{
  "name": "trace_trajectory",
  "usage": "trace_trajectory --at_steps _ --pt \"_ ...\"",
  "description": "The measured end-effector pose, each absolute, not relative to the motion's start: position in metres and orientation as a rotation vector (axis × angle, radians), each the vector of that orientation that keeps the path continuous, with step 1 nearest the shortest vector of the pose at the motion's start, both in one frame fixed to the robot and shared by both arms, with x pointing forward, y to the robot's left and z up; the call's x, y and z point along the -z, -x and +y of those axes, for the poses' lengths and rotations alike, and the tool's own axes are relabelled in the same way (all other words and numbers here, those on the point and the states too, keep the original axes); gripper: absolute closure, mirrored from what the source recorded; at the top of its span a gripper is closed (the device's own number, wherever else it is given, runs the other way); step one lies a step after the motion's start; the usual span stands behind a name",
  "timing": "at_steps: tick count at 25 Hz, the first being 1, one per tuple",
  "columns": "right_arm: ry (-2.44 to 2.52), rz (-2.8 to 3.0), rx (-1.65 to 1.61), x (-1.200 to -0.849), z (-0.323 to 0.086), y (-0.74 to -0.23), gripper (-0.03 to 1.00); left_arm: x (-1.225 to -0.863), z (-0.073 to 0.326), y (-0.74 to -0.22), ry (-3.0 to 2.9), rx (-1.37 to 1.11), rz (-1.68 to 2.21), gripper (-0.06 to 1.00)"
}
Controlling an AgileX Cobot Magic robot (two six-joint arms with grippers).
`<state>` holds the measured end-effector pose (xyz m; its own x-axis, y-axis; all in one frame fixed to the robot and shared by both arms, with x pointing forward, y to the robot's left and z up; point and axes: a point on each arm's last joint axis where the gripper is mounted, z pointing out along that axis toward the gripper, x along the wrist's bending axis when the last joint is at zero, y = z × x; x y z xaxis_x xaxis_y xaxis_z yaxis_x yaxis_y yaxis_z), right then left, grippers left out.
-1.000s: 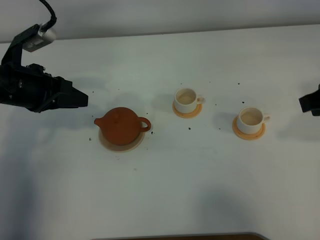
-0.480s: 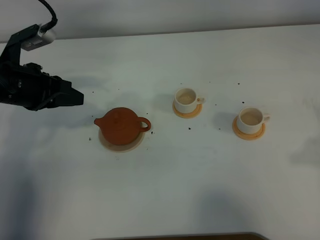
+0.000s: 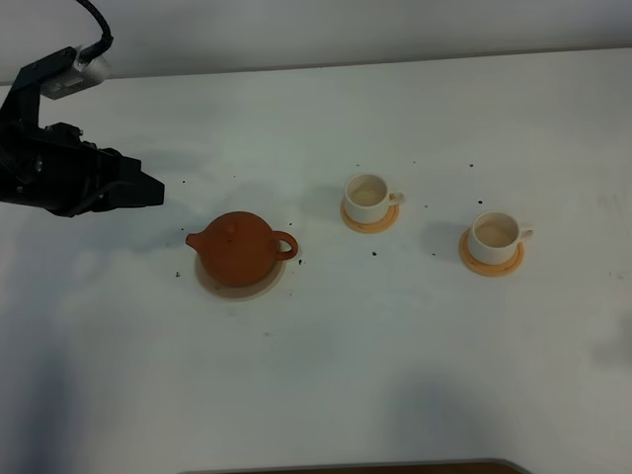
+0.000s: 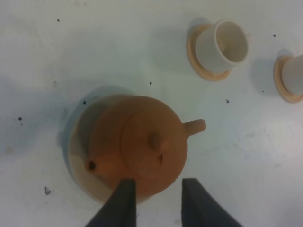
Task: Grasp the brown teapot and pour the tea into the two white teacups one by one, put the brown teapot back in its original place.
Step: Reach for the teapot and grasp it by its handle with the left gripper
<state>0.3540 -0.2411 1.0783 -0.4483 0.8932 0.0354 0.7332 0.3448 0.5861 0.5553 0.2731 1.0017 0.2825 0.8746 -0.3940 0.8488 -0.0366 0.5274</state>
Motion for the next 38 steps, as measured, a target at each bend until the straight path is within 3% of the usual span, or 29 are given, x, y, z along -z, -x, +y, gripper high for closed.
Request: trace_trajectory --at_steps 10,18,27,33,38 --pt "-1.435 2.292 -0.818 -1.066 -0.248 -0.338 0.58 -1.002 0.269 -0.557 -1.858 -0.079 1.543 0.67" --pt "-1.476 2.252 -0.857 -1.052 -0.261 -0.311 0.58 -1.003 0.230 -0.554 -1.938 -0.062 1.430 0.67" --pt "-1.375 2.082 -1.062 -1.063 -0.276 -0.279 0.58 -1.003 0.195 -0.547 -1.996 -0.067 1.327 0.67" --pt "-1.353 1.994 -1.122 -1.066 -0.286 -0.264 0.58 -1.004 0.191 -0.547 -1.990 -0.063 1.322 0.67" --pt "-1.400 2.067 -0.990 -1.053 -0.291 -0.258 0.58 -1.004 0.191 -0.547 -1.987 -0.064 1.323 0.67"
